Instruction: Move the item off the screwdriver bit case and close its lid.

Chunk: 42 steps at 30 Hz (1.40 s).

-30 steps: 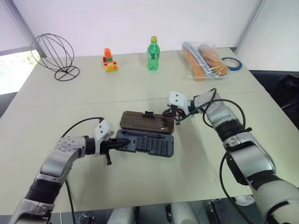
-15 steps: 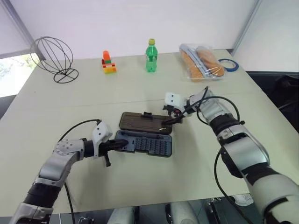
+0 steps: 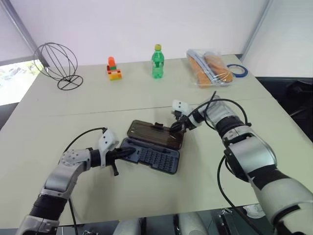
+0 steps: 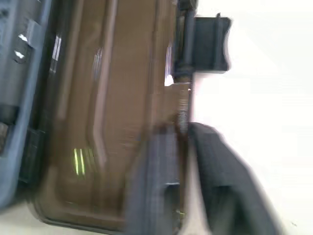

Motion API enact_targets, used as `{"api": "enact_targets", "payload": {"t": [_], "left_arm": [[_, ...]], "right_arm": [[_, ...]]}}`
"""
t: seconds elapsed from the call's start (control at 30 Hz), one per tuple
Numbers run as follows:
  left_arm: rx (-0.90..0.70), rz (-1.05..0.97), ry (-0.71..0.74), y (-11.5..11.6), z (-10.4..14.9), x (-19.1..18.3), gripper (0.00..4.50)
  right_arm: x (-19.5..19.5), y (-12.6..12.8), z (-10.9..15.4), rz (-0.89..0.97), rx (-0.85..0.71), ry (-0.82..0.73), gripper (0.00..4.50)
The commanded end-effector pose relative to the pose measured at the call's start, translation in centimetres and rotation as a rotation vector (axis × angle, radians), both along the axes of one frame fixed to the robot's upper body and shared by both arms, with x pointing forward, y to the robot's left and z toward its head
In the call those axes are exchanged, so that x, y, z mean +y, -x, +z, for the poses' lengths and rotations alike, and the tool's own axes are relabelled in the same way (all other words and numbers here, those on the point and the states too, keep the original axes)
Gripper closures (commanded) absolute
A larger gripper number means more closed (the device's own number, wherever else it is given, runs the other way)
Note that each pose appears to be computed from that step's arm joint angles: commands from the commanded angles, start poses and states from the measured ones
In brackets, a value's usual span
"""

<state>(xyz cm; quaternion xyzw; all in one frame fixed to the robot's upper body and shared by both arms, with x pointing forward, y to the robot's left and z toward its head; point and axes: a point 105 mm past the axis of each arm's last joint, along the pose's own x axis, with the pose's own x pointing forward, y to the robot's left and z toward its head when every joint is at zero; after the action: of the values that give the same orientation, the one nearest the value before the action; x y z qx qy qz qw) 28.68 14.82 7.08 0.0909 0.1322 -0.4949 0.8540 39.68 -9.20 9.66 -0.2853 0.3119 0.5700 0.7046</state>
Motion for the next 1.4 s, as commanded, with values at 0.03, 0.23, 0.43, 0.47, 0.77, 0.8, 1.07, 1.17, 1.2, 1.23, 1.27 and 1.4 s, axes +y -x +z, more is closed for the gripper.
{"api": "enact_targets", "payload": {"t": [0.03, 0.23, 0.43, 0.47, 0.77, 0.8, 1.07, 1.17, 1.2, 1.23, 1.27, 1.4], "left_arm": [[0.066, 0.044, -0.032, 0.6, -1.9, 0.7, 4.50], [0.073, 0.063, -0.024, 0.7, -2.0, 1.0, 4.50], [0.081, 0.050, -0.014, 0.8, -1.8, 0.9, 4.50], [0.089, 0.044, 0.006, 0.7, -1.6, 0.6, 4.50], [0.165, 0.003, 0.260, 0.8, 3.4, -0.3, 4.50], [0.173, 0.001, 0.269, 0.9, 3.7, -0.2, 4.50], [0.221, -0.021, 0.227, 2.4, 2.5, -0.3, 4.50], [0.236, -0.050, 0.230, 2.9, 2.3, -0.7, 4.50], [0.243, -0.067, 0.212, 3.3, 2.0, -0.9, 4.50], [0.246, -0.076, 0.192, 3.5, 1.7, -1.0, 4.50], [0.247, -0.075, 0.176, 3.5, 1.3, -0.9, 4.50], [0.239, -0.036, 0.102, 3.0, -0.1, -0.2, 4.50]], "right_arm": [[-0.4, 2.3, -4.7, 0.073, 0.104, 0.131, 4.44], [1.1, 0.2, -2.9, 0.242, -0.257, 0.190, 4.44], [3.2, -0.5, 0.3, 0.402, -0.507, 0.144, 4.44], [3.6, -0.4, 0.8, 0.428, -0.542, 0.136, 4.44], [4.5, -0.5, 2.5, 0.515, -0.731, 0.124, 4.44], [4.4, -0.6, 3.0, 0.517, -0.762, 0.120, 4.44], [3.3, -0.5, 4.6, 0.493, -0.847, 0.120, 4.44], [3.0, -0.4, 4.3, 0.477, -0.834, 0.133, 4.44], [2.9, -0.4, 4.2, 0.474, -0.837, 0.138, 4.44], [2.9, -0.4, 4.2, 0.469, -0.839, 0.139, 4.44], [2.9, -0.4, 4.3, 0.466, -0.841, 0.139, 4.44], [3.0, -0.5, 5.0, 0.455, -0.861, 0.130, 4.44]]}}
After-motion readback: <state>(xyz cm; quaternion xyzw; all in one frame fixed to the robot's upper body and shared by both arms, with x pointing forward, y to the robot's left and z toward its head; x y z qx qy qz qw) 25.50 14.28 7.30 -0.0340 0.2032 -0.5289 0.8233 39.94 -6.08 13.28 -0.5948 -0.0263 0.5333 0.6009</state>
